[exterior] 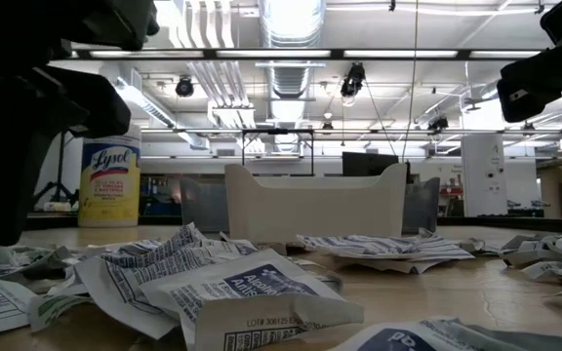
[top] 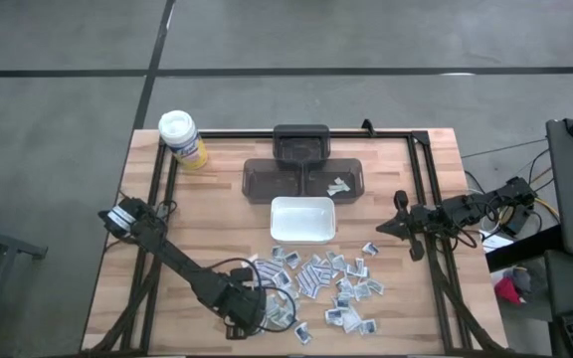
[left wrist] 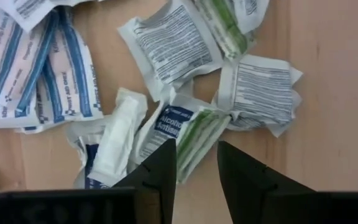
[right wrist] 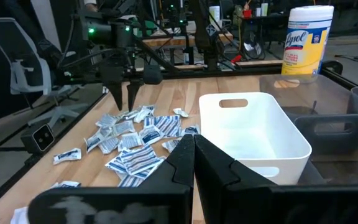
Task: Pick & Place First Aid Supplies
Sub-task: Put the green bandage into the bottom right black bin
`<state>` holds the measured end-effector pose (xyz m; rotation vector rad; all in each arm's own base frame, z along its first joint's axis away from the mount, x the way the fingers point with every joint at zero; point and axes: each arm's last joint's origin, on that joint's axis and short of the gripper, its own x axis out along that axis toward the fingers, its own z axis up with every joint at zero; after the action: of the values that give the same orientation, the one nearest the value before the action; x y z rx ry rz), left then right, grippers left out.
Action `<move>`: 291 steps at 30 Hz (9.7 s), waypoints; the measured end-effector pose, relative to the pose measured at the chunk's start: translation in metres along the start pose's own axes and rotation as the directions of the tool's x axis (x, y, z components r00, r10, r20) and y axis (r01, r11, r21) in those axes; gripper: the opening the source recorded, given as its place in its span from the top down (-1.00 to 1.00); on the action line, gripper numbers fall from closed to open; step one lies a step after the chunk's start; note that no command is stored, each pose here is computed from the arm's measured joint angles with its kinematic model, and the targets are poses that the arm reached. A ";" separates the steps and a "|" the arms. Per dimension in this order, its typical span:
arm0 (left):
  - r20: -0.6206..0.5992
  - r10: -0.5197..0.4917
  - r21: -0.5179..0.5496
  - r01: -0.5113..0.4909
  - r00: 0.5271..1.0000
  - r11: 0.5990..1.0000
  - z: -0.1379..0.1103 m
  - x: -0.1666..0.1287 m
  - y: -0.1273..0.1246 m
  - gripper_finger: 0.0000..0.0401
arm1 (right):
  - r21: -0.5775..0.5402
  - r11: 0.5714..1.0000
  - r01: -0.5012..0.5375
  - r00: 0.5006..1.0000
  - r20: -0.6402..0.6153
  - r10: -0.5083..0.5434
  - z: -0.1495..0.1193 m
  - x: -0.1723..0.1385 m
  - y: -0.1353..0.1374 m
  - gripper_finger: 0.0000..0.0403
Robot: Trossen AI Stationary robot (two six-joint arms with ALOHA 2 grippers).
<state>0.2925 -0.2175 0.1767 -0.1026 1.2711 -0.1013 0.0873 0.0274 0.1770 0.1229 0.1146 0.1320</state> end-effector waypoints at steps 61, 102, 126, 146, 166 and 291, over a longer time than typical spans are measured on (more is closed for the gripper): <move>0.001 0.036 0.002 -0.036 0.999 0.999 -0.004 0.005 0.005 0.80 | 0.000 1.000 0.000 1.000 0.000 0.000 0.000 0.000 0.000 0.96; 0.011 -0.042 -0.032 0.042 0.999 0.999 0.003 -0.001 -0.002 0.37 | 0.000 1.000 0.000 1.000 0.000 0.000 0.000 0.000 0.000 0.96; 0.057 0.028 -0.053 -0.025 0.998 0.998 0.009 0.001 -0.001 0.38 | 0.004 1.000 0.000 1.000 0.000 0.000 0.000 0.000 0.000 0.96; -0.002 -0.003 -0.102 0.003 1.000 0.995 0.006 0.006 -0.002 0.40 | 0.014 1.000 0.004 1.000 -0.023 -0.004 -0.002 0.000 0.000 0.96; -0.022 0.031 -0.102 -0.033 0.999 0.994 0.003 0.005 0.002 0.40 | 0.014 1.000 0.004 1.000 -0.022 -0.004 -0.002 0.000 0.000 0.96; 0.629 0.436 0.075 -0.609 0.643 0.790 0.176 -0.120 0.289 1.00 | 0.189 0.932 0.310 0.913 0.214 -0.347 0.030 0.000 -0.006 0.96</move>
<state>0.4313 0.0886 0.3029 0.4714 0.6027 0.2517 0.0922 0.0184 0.2054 0.2684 -0.1026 -0.2317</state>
